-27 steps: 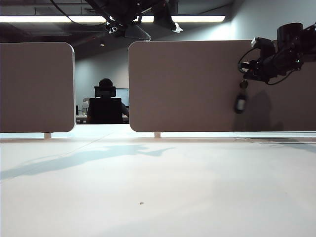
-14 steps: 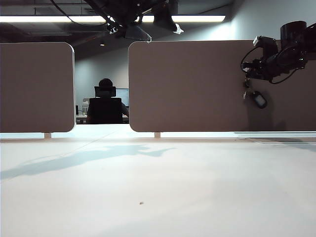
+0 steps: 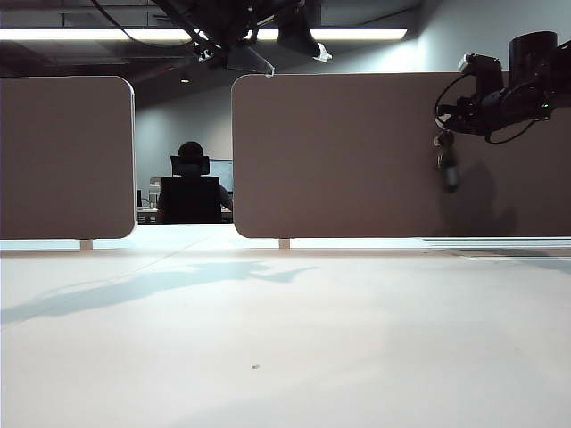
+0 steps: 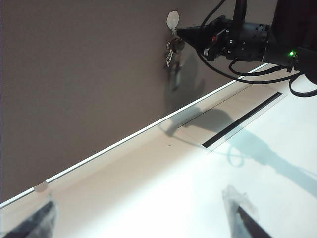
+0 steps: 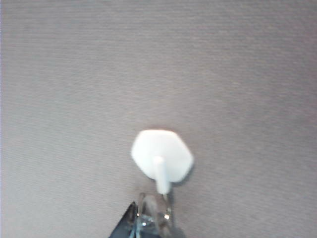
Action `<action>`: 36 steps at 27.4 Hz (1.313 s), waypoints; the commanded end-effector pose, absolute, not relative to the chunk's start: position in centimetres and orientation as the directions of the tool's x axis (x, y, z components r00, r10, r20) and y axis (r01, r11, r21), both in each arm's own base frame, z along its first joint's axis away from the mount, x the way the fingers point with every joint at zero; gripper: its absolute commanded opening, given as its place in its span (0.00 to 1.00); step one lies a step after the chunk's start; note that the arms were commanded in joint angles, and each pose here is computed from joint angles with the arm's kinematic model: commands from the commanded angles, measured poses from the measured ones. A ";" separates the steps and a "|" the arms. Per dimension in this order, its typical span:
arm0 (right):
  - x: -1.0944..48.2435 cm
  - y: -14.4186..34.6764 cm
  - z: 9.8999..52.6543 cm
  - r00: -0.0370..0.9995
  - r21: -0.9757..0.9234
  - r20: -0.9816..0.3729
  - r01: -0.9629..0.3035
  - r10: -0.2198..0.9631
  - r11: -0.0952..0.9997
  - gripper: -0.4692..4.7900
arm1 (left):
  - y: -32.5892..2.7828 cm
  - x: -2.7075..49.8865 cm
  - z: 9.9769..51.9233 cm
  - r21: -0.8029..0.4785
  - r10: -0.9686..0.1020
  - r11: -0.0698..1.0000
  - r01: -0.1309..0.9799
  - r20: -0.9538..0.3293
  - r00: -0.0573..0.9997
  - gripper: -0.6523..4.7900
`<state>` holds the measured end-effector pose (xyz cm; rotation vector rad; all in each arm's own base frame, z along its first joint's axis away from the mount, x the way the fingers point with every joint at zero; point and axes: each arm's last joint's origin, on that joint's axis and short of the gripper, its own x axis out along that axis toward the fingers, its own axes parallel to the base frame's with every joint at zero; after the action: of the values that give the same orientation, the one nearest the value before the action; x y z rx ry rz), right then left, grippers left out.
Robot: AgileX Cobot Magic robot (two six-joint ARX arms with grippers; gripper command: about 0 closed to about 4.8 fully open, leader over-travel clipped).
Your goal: Hang the bunch of keys on the hook.
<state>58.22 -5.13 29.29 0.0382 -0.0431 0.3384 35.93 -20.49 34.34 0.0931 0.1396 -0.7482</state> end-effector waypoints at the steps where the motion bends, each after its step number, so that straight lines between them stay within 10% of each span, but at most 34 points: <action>1: 57.9 -5.8 30.3 0.951 0.011 0.090 -0.297 0.295 0.955 0.07 | -20.5 35.7 34.7 0.040 -0.677 0.724 0.688 -0.150 0.721 1.00; 36: 57.5 -5.2 30.1 0.922 0.061 -0.018 -0.384 0.386 0.921 0.07 | -20.5 35.7 34.7 0.032 -0.678 0.723 0.690 -0.157 0.718 1.00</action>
<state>57.87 -5.72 28.68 0.0772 0.0748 0.3710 35.93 -20.48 34.28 0.0931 0.1468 -0.7490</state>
